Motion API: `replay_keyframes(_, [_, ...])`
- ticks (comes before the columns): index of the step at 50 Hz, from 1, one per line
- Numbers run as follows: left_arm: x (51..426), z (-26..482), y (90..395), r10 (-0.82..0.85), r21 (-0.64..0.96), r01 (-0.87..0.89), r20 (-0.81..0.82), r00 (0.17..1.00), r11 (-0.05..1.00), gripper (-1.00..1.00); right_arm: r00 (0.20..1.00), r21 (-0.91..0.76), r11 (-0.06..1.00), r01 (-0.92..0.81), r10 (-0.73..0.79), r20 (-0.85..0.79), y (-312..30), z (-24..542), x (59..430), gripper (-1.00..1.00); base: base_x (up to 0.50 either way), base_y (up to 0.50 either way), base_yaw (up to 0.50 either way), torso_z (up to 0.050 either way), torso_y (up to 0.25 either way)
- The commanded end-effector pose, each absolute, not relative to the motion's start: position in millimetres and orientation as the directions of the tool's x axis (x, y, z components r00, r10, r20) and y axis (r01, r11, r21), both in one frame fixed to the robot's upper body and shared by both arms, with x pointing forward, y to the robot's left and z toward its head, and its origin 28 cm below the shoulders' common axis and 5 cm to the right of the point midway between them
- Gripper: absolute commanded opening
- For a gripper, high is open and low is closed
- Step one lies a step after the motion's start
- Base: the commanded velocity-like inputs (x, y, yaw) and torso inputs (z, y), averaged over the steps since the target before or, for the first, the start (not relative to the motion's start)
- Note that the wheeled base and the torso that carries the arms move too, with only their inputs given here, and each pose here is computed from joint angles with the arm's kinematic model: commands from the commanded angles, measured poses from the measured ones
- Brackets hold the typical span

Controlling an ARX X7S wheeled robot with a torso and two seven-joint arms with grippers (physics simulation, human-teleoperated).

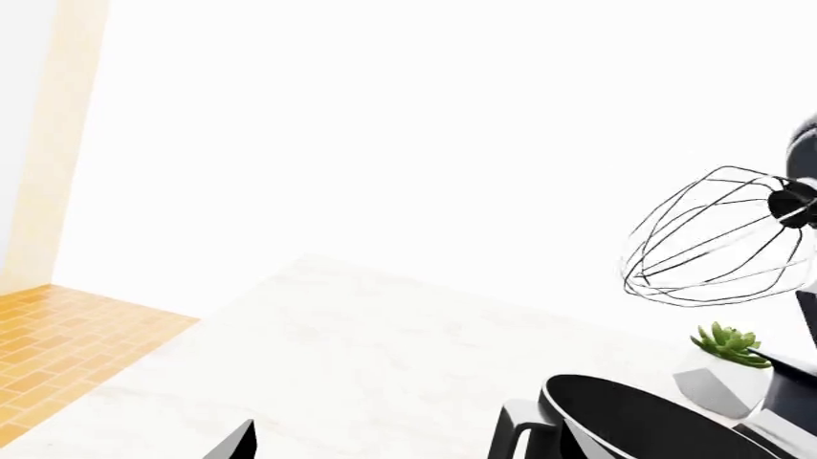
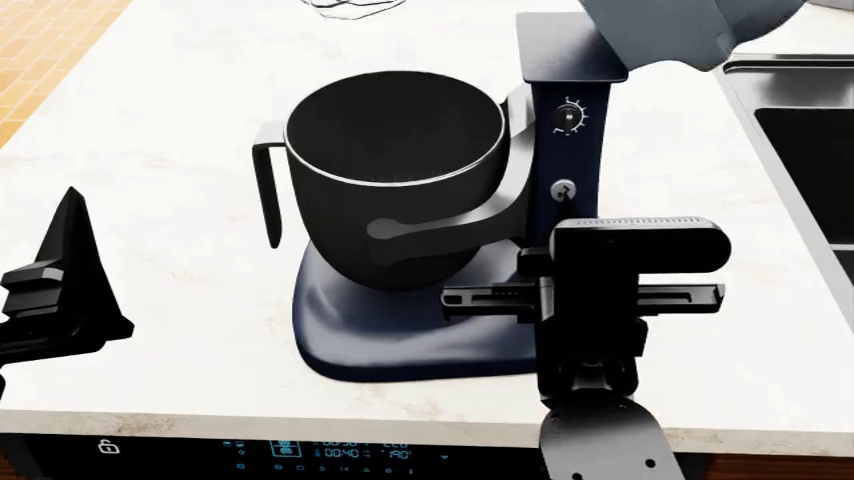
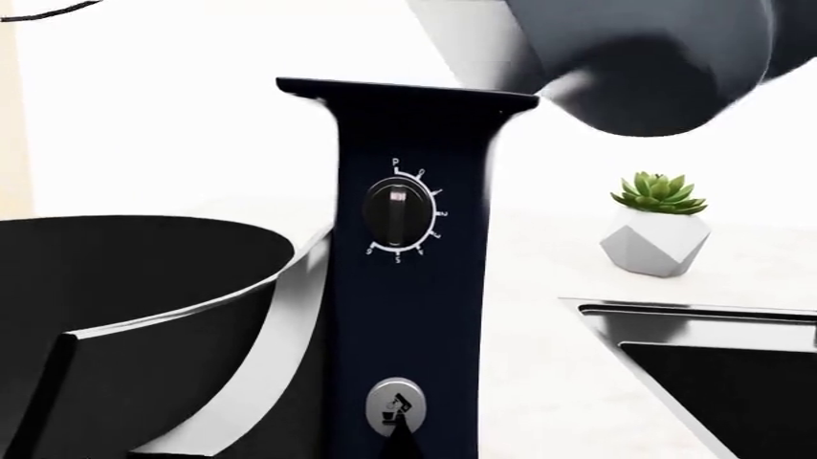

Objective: Open the stand mixer head.

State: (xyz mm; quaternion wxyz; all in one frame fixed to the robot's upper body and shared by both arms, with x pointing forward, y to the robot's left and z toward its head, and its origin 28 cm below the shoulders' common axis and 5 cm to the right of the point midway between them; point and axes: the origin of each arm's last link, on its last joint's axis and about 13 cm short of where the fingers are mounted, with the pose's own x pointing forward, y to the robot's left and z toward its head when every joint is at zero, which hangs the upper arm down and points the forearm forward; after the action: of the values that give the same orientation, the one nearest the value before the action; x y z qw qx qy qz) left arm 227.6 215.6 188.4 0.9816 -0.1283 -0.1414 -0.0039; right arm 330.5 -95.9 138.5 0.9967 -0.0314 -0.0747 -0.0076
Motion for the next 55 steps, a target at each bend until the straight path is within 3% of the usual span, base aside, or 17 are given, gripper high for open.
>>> replay_keyframes(1, [227,190,216,0.029,-0.255,0.046,0.282,0.959,0.966,1.0,0.994,-0.039,0.998,0.043,-0.039,0.103,-102,131,352,-1.0,0.02,0.0,0.01,0.0,0.0])
replay_keyframes(6, [228,188,216,0.029,-0.256,0.044,0.275,0.961,0.966,1.0,0.993,-0.044,0.998,0.034,-0.029,0.111,-103,131,346,-1.0,0.03,0.0,0.01,0.0,0.0])
replay_keyframes(12, [229,184,214,0.022,-0.246,0.046,0.266,0.964,0.968,1.0,0.977,-0.095,0.995,0.004,0.017,0.211,-104,155,291,-1.0,0.01,0.0,0.0,0.0,0.0])
replay_keyframes(20, [226,184,213,0.012,-0.239,0.054,0.266,0.964,0.969,1.0,0.955,-0.127,0.992,-0.01,0.047,0.294,-102,175,247,-1.0,0.0,0.0,0.0,0.0,0.0])
replay_keyframes(31, [227,184,212,0.007,-0.24,0.059,0.263,0.965,0.969,1.0,0.922,-0.083,0.992,0.09,-0.051,0.383,-105,185,197,-1.0,0.0,0.0,0.0,0.0,0.0])
replay_keyframes(55, [225,183,211,0.002,-0.236,0.063,0.264,0.964,0.97,1.0,0.927,-0.108,0.992,0.071,-0.026,0.373,-107,177,204,-1.0,0.0,0.0,0.0,0.0,0.0])
